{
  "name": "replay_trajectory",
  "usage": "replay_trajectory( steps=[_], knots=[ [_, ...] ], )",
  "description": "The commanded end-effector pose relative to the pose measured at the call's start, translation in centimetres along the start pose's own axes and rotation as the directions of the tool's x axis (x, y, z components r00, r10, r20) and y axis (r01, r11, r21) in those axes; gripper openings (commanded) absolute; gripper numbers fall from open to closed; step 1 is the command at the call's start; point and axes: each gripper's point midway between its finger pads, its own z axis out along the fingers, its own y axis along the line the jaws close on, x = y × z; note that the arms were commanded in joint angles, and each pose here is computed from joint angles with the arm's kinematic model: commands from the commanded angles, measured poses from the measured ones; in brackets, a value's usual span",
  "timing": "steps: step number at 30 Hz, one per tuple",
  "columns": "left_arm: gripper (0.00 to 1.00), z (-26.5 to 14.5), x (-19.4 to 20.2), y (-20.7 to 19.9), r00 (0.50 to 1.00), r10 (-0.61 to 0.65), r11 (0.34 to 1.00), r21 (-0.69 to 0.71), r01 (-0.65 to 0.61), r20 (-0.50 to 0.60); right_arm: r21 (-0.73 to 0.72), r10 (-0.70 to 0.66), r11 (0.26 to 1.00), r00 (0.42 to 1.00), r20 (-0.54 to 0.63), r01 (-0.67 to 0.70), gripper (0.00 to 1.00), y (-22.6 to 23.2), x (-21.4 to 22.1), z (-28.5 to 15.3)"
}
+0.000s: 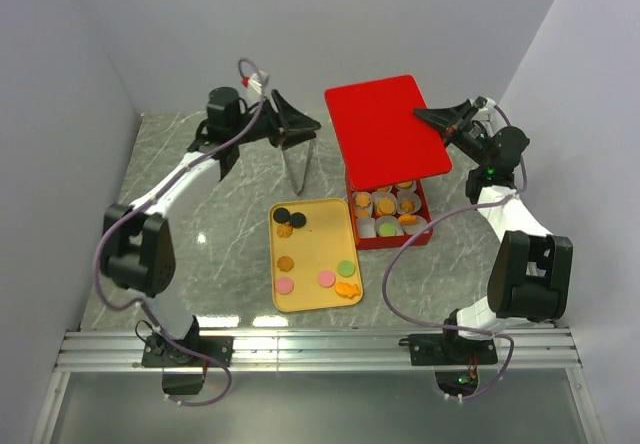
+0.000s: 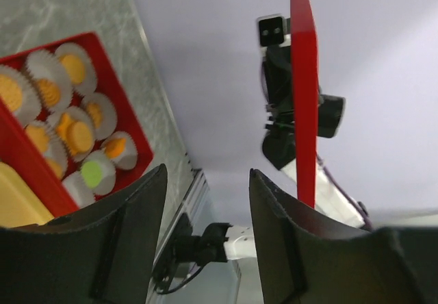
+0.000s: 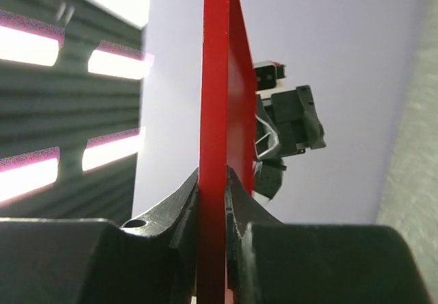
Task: Pack the cookies
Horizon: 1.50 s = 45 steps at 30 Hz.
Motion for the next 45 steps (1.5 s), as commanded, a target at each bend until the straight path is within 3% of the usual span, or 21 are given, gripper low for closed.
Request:
replay_trajectory(
  steps=[1, 5, 14, 26, 39, 45],
  knots=[
    [0.57, 2.2, 0.1, 0.0, 0.995, 0.085, 0.996, -0.014, -0.085, -0.052, 0.131, 0.028, 0.991, 0.999, 0.030, -0.031, 0.00, -3.8, -1.7, -1.2],
    [0.54, 4.2, 0.8, 4.9, 0.992, 0.043, 0.984, -0.166, -0.063, -0.119, 0.226, 0.034, 0.973, 0.998, 0.045, -0.043, 0.00, -8.0, -3.3, -2.6],
    [0.53, 5.3, 2.2, 13.3, 0.987, -0.024, 0.941, -0.336, -0.030, -0.156, 0.410, -0.030, 0.911, 0.999, -0.018, 0.035, 0.00, -15.5, -5.7, -3.9],
    [0.53, 8.1, 5.5, 16.6, 0.967, -0.069, 0.923, -0.384, -0.032, -0.244, 0.526, -0.035, 0.850, 0.999, 0.016, 0.021, 0.00, -20.9, -9.3, -4.2],
    [0.52, 12.0, 8.9, 18.6, 0.943, -0.120, 0.899, -0.436, -0.029, -0.310, 0.599, -0.080, 0.800, 0.987, 0.142, -0.022, 0.00, -24.5, -9.6, -6.6],
    [0.52, 12.2, 9.2, 20.4, 0.943, -0.132, 0.875, -0.484, -0.034, -0.305, 0.661, -0.091, 0.751, 0.987, 0.129, -0.017, 0.00, -25.1, -9.0, -7.7]
  ],
)
